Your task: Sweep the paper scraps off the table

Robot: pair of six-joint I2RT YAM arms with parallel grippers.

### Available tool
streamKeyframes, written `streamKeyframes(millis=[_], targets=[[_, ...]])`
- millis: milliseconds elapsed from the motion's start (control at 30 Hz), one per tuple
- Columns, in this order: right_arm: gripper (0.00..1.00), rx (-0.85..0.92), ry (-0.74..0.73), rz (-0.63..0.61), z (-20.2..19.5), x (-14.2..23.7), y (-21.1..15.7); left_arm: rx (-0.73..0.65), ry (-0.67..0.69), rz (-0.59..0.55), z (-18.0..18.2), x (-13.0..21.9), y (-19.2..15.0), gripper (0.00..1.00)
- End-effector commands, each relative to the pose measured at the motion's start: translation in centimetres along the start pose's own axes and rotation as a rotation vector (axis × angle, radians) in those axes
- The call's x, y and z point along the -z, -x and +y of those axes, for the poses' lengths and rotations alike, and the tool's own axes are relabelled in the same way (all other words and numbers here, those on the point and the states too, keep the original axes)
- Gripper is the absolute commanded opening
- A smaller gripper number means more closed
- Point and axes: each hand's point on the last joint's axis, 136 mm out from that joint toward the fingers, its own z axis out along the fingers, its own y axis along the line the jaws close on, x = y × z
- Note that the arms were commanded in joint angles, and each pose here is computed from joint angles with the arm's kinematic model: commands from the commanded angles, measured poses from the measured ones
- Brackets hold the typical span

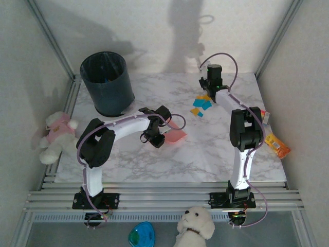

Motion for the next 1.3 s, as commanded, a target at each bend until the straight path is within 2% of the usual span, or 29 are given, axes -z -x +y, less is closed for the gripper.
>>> streamKeyframes(millis=[0, 167, 467, 1267], targets=[[0.0, 0.068, 0.067, -0.033, 1.7, 0.1, 0.7, -0.044, -0.035, 0.009, -1.1, 0.7, -0.3, 0.0], [0.0, 0.12, 0.159, -0.031, 4.6, 1.5, -0.3, -0.052, -0.044, -0.009, -1.3, 1.0, 0.5, 0.0], [0.0, 0.174, 0.231, -0.032, 8.5, 5.3, -1.9, -0.06, -0.066, -0.017, -1.6, 0.8, 1.9, 0.0], [0.0, 0.066, 0.362, -0.053, 13.8, 15.3, -1.6, -0.019, 0.022, 0.081, 0.3, -1.9, 1.4, 0.0]])
